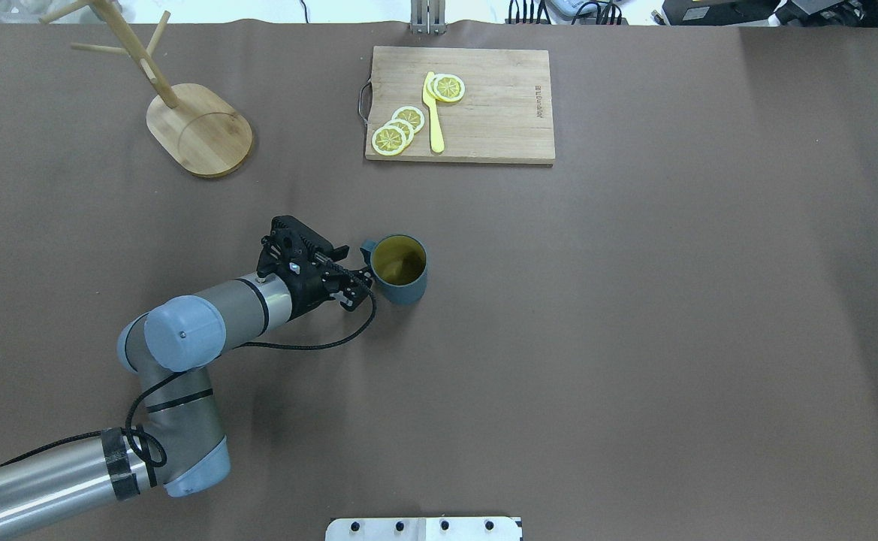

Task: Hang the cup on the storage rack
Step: 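Close the left gripper on the blue mug's handle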

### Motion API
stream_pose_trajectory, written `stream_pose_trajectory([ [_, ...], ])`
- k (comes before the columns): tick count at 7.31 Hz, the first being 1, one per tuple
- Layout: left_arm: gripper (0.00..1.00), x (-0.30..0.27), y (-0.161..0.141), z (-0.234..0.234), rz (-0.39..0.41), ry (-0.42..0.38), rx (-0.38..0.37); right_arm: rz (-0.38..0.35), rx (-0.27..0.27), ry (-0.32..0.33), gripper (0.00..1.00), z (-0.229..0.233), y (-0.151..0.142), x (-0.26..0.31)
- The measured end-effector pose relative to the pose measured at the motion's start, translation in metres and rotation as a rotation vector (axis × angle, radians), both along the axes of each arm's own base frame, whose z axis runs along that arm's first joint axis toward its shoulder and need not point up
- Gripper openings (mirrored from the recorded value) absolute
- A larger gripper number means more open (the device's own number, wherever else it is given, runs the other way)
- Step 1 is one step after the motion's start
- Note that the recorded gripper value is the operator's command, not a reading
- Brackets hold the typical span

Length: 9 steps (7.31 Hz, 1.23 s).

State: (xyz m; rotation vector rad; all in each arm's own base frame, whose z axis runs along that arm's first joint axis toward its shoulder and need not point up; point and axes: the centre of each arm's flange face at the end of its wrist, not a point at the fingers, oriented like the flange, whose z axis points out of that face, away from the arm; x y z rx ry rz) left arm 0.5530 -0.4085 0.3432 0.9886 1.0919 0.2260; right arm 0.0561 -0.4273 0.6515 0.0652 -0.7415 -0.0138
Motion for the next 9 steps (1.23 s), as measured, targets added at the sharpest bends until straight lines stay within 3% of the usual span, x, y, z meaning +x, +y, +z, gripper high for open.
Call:
stream_pose_trajectory([
  [6, 0.36, 0.009, -0.001, -0.008, 0.004, 0.006, 0.005, 0.000, 0.001, 0.000, 1.00, 0.000, -0.001, 0.000],
  [9, 0.35, 0.010, -0.002, -0.010, 0.004, 0.006, 0.010, 0.003, 0.000, 0.000, 1.00, -0.001, -0.002, 0.000],
])
